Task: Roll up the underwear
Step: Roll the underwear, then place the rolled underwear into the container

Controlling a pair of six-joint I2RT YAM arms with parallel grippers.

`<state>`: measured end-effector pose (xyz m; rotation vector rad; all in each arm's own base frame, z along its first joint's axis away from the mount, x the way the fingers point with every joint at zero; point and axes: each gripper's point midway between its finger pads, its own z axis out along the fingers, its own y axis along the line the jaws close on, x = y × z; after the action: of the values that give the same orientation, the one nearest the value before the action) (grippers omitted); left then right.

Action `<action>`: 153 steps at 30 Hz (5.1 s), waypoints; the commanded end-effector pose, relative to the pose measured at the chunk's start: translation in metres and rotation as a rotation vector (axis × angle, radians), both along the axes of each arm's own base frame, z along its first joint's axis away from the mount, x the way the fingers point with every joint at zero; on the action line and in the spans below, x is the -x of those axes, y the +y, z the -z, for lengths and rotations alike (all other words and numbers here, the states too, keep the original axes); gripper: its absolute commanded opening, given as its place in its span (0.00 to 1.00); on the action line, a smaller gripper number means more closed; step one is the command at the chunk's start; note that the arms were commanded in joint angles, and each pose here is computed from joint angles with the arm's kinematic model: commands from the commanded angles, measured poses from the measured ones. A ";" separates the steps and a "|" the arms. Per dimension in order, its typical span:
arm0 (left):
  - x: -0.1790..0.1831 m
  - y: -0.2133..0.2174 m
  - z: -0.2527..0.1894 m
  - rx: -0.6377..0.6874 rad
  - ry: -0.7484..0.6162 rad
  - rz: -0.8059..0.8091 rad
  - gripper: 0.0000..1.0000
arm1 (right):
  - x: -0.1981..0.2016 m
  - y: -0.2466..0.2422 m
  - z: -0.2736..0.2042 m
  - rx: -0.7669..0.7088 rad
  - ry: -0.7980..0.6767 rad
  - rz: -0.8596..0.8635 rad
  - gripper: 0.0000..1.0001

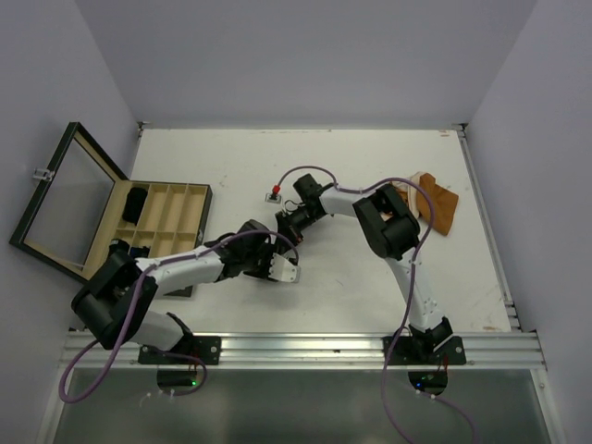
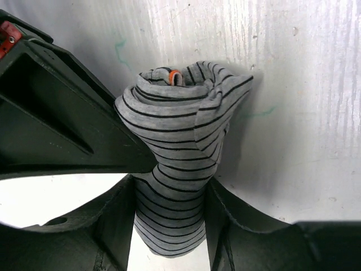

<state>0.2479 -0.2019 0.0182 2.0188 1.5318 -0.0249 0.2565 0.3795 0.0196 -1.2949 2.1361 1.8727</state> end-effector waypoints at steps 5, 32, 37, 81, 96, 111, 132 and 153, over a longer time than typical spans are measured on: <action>0.055 0.026 0.044 -0.118 0.290 0.012 0.22 | 0.013 -0.030 0.068 0.313 -0.163 -0.025 0.47; 0.044 0.015 0.056 -0.137 0.745 -0.503 0.00 | -0.131 -0.144 -0.070 0.315 -0.280 0.546 0.79; -0.002 0.005 0.026 0.044 0.717 -0.600 0.00 | -0.122 -0.169 -0.077 0.317 -0.262 0.592 0.79; -0.165 0.348 -0.158 0.032 -0.376 -1.600 0.00 | -0.121 -0.241 -0.094 0.539 -0.533 0.729 0.99; -0.150 0.362 -0.088 -0.141 -0.397 -1.564 0.00 | -0.119 -0.243 -0.085 0.553 -0.526 0.716 0.99; -0.149 0.329 -0.032 -0.028 -0.109 -1.560 0.00 | -0.116 -0.243 -0.073 0.565 -0.499 0.698 0.99; -0.121 0.301 -0.007 0.134 0.162 -1.521 0.00 | -0.111 -0.237 -0.064 0.554 -0.446 0.679 0.99; -0.117 0.292 0.031 0.197 0.383 -1.560 0.00 | -0.111 -0.239 -0.058 0.569 -0.428 0.667 0.99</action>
<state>0.3916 0.1187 0.0270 0.3157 2.6118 0.3270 0.3663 0.1390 0.0748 -0.7343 2.4869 0.6785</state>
